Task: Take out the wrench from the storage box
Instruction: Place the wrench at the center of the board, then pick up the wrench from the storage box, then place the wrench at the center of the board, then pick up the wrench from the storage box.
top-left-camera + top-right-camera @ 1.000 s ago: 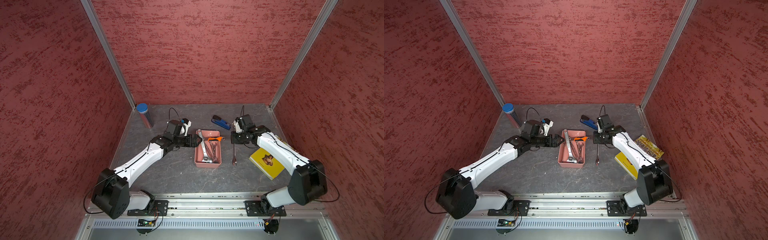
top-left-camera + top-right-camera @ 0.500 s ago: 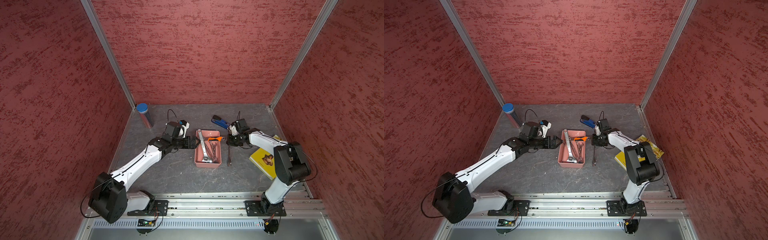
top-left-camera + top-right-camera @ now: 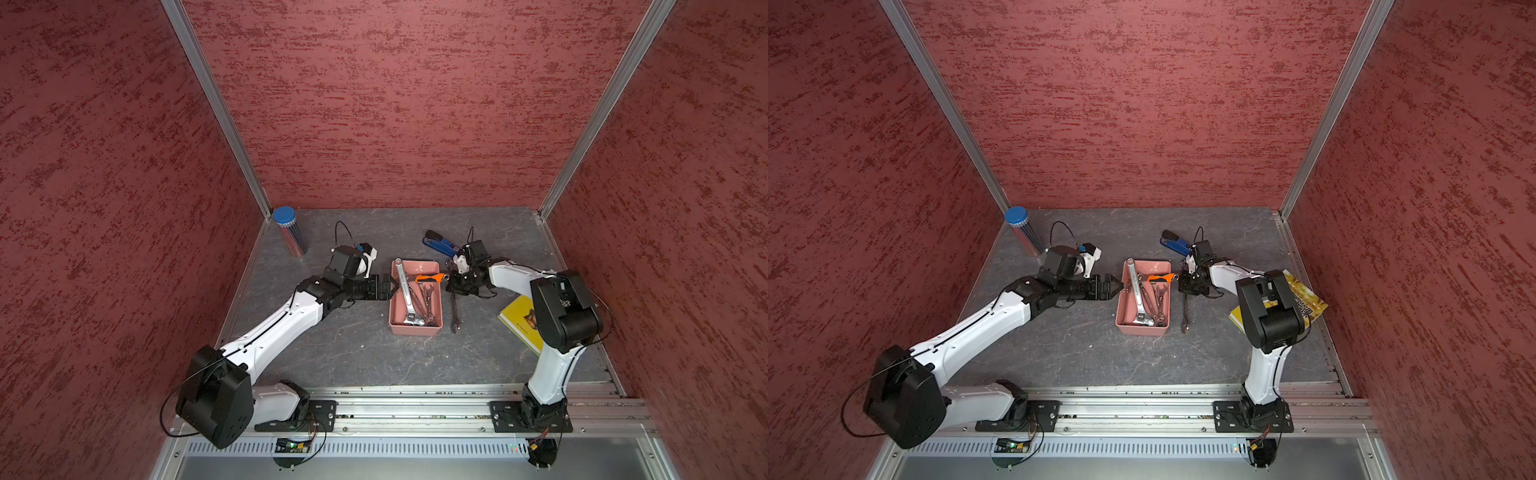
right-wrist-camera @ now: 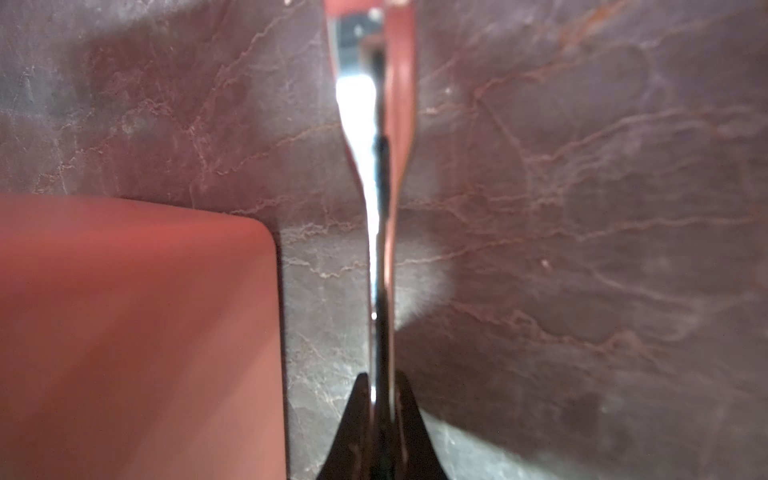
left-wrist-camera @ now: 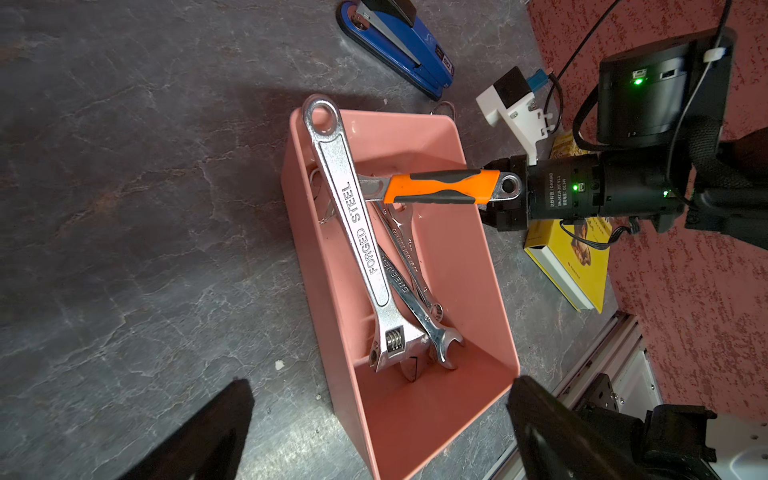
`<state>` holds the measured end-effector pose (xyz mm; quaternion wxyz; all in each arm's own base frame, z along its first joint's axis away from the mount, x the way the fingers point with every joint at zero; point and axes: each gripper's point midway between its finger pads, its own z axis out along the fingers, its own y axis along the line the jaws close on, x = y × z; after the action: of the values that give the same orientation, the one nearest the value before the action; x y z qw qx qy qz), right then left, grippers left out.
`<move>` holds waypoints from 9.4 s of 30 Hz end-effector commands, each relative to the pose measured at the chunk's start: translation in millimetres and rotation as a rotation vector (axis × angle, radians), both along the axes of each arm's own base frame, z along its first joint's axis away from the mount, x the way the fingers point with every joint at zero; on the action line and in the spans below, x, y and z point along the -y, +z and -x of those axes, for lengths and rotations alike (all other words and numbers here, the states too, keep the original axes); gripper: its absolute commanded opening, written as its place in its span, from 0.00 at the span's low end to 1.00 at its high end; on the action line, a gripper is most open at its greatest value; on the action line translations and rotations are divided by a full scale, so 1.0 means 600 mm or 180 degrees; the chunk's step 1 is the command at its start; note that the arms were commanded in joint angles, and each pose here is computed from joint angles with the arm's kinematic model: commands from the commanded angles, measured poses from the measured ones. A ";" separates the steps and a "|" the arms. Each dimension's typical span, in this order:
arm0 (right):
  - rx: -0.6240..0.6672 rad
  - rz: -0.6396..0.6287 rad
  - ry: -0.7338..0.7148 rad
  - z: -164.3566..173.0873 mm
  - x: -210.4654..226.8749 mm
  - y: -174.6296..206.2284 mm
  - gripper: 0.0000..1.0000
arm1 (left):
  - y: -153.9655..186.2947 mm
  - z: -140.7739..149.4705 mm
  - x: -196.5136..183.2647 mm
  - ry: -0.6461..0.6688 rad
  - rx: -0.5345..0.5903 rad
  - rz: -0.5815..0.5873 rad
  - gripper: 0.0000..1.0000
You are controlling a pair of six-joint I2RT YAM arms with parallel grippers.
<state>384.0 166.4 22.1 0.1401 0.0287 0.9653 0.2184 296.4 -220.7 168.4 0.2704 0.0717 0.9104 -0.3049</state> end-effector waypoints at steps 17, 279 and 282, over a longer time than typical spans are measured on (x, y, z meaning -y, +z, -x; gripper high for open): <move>-0.0008 0.0351 -0.0183 -0.007 0.045 -0.033 0.20 | -0.011 0.000 0.001 -0.0034 -0.0068 -0.0018 1.00; 0.1085 0.1831 0.3415 -0.017 -0.170 0.101 0.23 | 0.015 0.008 -0.059 0.0180 -0.0047 0.0208 1.00; 0.1127 0.1861 0.3414 -0.012 -0.170 0.114 0.20 | 0.014 0.005 -0.057 0.0180 -0.0049 0.0220 1.00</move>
<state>388.8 263.0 59.4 0.1364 -0.5379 0.8318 -0.0120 289.0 -184.7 176.8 0.2696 0.0310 0.9072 -0.3216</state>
